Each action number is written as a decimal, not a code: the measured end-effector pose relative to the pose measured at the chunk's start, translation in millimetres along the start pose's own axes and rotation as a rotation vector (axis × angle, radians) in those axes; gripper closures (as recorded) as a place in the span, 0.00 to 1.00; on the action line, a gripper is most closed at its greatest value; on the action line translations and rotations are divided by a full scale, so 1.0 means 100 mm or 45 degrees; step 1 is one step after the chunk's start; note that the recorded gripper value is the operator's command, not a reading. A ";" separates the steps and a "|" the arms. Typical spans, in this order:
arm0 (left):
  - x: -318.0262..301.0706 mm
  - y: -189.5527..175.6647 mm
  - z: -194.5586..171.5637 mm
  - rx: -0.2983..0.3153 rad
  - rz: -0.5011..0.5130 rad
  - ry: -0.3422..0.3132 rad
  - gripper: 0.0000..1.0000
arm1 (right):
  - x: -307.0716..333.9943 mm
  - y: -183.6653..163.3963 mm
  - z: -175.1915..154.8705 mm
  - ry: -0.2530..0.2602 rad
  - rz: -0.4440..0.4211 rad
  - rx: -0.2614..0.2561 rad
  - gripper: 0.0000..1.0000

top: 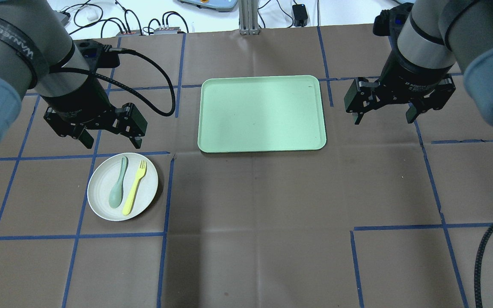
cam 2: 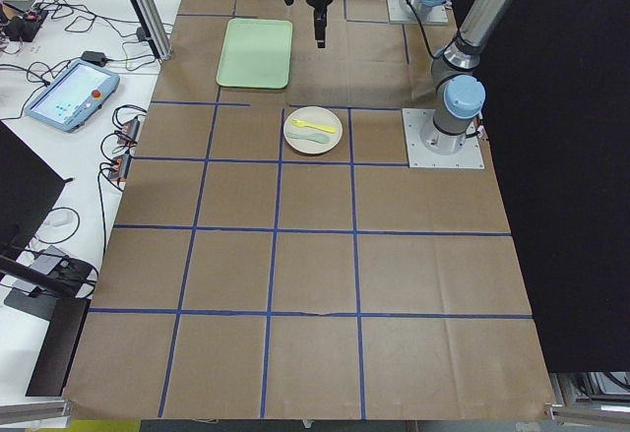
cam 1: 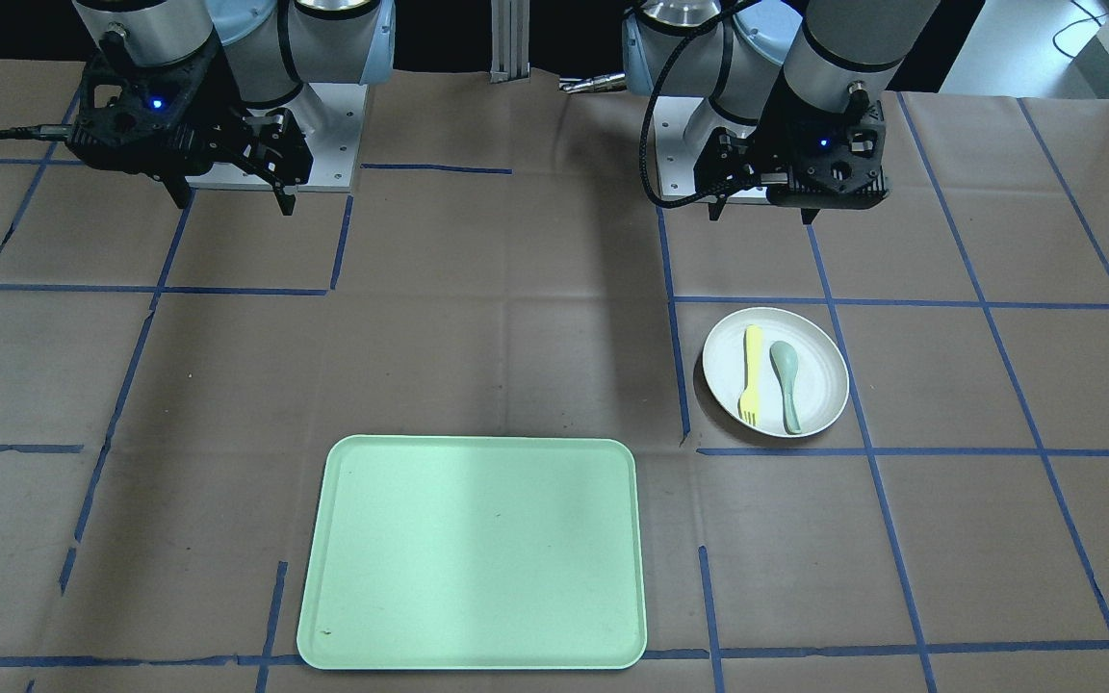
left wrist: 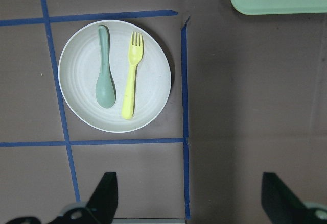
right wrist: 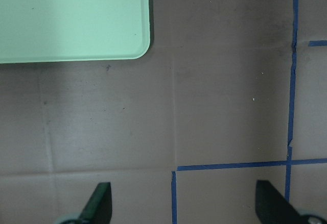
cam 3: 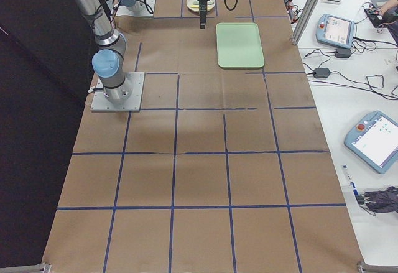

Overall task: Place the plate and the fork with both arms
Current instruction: 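Move the left gripper down toward the rim of the white plate, then lower the left gripper and grip the plate rim farthest from the tray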

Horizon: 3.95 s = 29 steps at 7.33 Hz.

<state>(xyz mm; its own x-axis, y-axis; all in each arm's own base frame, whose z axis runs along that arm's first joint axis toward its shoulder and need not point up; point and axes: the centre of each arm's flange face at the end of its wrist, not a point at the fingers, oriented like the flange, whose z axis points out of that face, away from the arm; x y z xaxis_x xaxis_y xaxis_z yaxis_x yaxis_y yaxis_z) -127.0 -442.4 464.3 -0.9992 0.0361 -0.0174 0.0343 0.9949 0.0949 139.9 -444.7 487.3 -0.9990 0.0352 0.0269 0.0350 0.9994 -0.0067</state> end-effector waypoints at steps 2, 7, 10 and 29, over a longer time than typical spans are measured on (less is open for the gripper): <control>0.00 0.00 0.00 0.001 0.000 0.000 0.00 | 0.01 0.00 0.00 0.003 0.001 0.000 0.00; 0.00 0.00 0.00 0.006 0.008 0.000 0.00 | -0.01 0.01 -0.02 0.000 -0.002 0.006 0.00; -0.02 0.06 -0.02 0.014 0.030 -0.002 0.00 | -0.03 0.01 -0.03 -0.002 -0.008 0.007 0.00; -2.51 -0.42 2.56 0.057 -0.146 0.272 0.02 | -0.03 -0.28 0.02 -0.004 -0.005 -0.023 0.00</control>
<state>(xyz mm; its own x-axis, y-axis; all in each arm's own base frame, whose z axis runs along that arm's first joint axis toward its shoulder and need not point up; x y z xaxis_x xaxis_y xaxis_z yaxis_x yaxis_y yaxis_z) 128.0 -469.0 209.9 -0.9781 -0.0934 0.1861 -0.0835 0.9947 0.0605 142.1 -472.7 485.8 -0.9992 0.0312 0.0236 0.0315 0.9994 0.0115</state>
